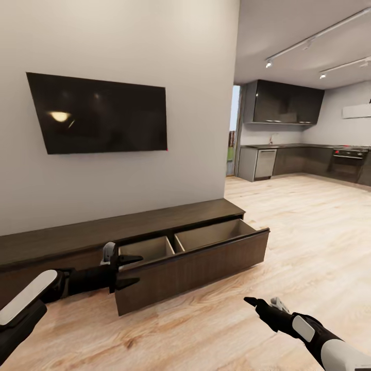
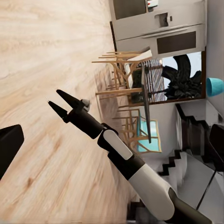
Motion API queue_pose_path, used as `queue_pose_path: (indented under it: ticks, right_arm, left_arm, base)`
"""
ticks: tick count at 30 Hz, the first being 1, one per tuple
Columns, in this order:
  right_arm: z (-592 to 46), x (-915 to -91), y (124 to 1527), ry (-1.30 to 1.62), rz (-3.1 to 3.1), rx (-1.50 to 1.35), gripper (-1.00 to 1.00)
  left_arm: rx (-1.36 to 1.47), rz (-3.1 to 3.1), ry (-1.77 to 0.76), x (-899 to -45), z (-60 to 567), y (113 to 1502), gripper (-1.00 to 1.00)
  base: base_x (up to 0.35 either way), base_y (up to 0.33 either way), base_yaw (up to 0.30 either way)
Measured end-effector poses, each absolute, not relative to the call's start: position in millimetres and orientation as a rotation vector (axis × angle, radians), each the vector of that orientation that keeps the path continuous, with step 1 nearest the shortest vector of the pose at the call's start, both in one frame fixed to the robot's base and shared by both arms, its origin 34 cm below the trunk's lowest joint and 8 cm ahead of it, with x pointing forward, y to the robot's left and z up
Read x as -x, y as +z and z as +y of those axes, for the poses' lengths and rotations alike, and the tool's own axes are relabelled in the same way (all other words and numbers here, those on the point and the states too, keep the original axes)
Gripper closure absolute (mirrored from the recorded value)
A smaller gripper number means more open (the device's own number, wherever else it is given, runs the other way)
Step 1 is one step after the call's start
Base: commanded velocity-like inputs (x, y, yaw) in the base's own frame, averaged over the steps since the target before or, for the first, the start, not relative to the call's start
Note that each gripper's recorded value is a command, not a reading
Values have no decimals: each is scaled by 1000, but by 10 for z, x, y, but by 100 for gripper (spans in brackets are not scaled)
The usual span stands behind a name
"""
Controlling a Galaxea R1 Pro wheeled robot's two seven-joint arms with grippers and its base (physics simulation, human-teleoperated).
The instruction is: Place each of the two pumpkins and all three candles from the living room inside a cabinet in the living room (use any cabinet), then make sure every cabinet is closed, and position the cauldron so it is next to a table in the living room.
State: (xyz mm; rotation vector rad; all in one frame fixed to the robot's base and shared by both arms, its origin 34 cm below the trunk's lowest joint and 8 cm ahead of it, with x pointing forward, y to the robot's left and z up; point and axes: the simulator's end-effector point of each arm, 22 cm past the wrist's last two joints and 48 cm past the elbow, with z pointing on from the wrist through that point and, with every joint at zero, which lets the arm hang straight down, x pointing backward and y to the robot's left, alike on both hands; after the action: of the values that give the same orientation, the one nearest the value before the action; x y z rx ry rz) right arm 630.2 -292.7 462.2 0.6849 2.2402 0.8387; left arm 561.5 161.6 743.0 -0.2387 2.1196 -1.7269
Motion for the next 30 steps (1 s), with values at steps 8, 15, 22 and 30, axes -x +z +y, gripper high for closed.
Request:
queue_pose_path:
  ticks: [8,15,22,30]
  right_arm:
    - [-2927,-6352,4830,840,2234,-683,-100]
    - [-2995,-6373,4941,800,2211,-679,-100]
    - [-3043,-6415,5086,776,2197,-675,-100]
    - [-3095,-6452,5240,751,2181,-677,-100]
  left_arm:
    - [232,2119,-1719,-5648,1622,7624,-100]
    - [234,2113,-1718,-5686,1644,7798,-100]
    - [240,2113,-1710,-5725,1696,7953,-100]
    - [240,2114,-1709,-5760,1705,8124,-100]
  base:
    - [0,0,-200]
    - [0,0,-41]
    - [0,0,-2]
    - [0,0,-182]
